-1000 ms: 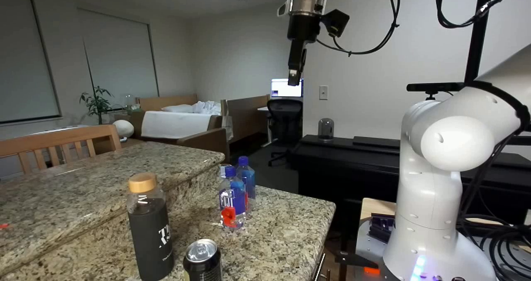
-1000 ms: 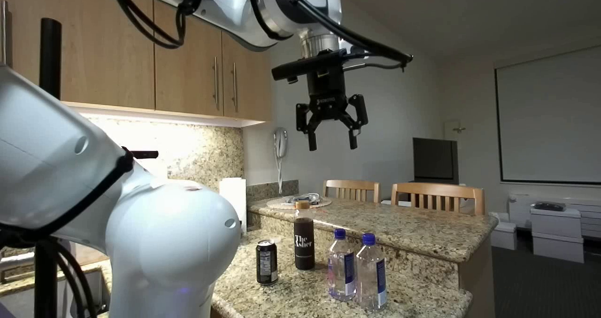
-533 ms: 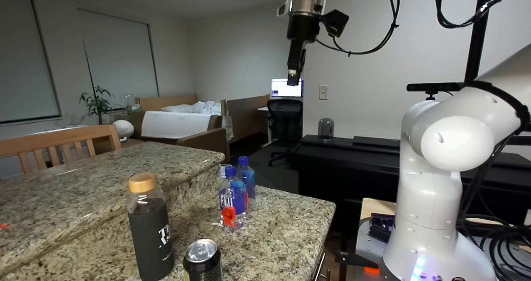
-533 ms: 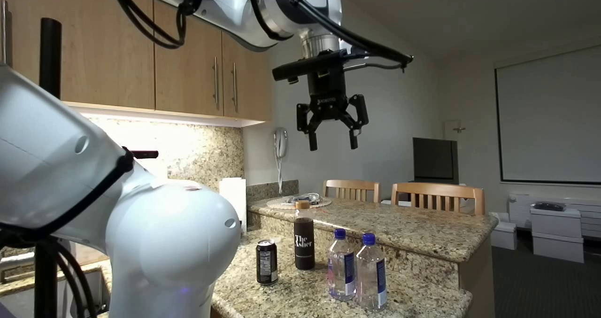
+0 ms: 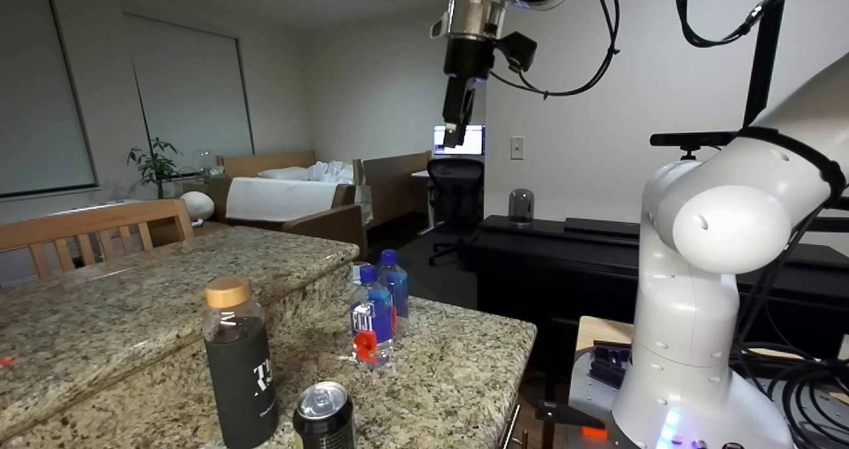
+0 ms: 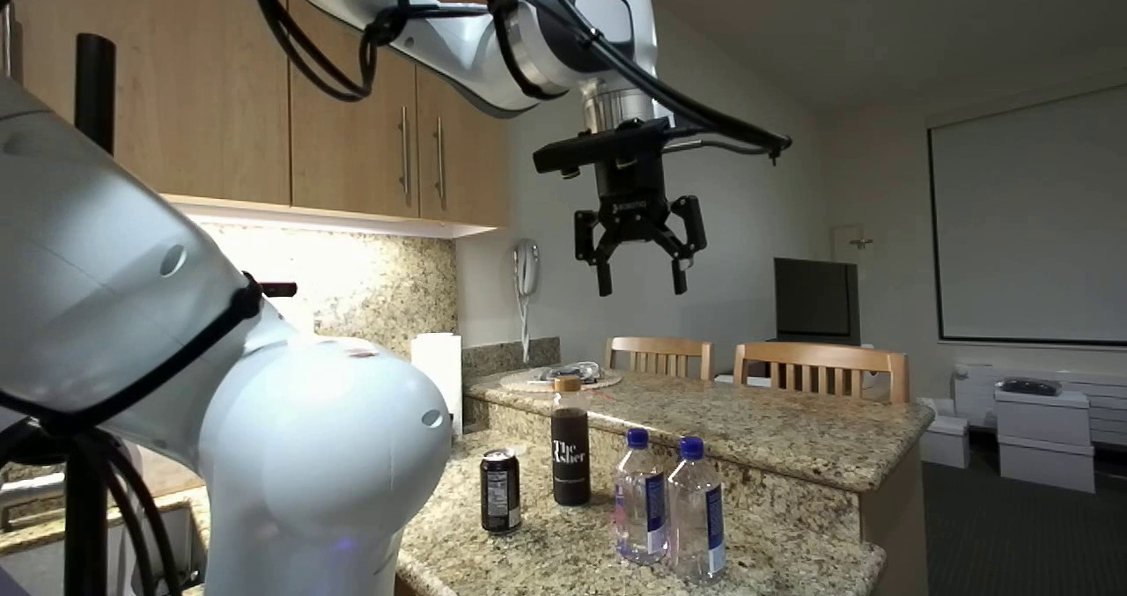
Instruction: Put the right and left water bottles on the top counter
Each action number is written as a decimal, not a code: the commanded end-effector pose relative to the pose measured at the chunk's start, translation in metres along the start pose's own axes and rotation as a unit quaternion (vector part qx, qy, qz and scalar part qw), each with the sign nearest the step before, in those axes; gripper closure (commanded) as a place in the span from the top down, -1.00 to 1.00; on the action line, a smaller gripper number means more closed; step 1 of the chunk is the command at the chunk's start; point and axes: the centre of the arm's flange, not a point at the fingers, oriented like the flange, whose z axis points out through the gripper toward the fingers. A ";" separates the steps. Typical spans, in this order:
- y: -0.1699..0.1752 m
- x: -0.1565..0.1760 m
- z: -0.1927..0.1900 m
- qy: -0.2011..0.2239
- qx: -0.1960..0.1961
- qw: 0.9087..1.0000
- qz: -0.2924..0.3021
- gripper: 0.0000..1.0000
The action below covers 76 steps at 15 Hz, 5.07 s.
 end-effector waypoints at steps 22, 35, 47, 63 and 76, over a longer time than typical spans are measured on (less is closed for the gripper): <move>0.012 0.066 0.120 -0.066 0.041 0.997 -0.001 1.00; 0.005 0.087 0.162 -0.088 0.026 0.996 0.005 1.00; 0.017 0.148 0.208 -0.098 0.029 0.994 0.033 1.00; 0.034 0.135 0.245 -0.187 0.068 0.978 0.066 1.00; 0.017 0.136 0.242 -0.187 0.051 0.979 0.061 -0.33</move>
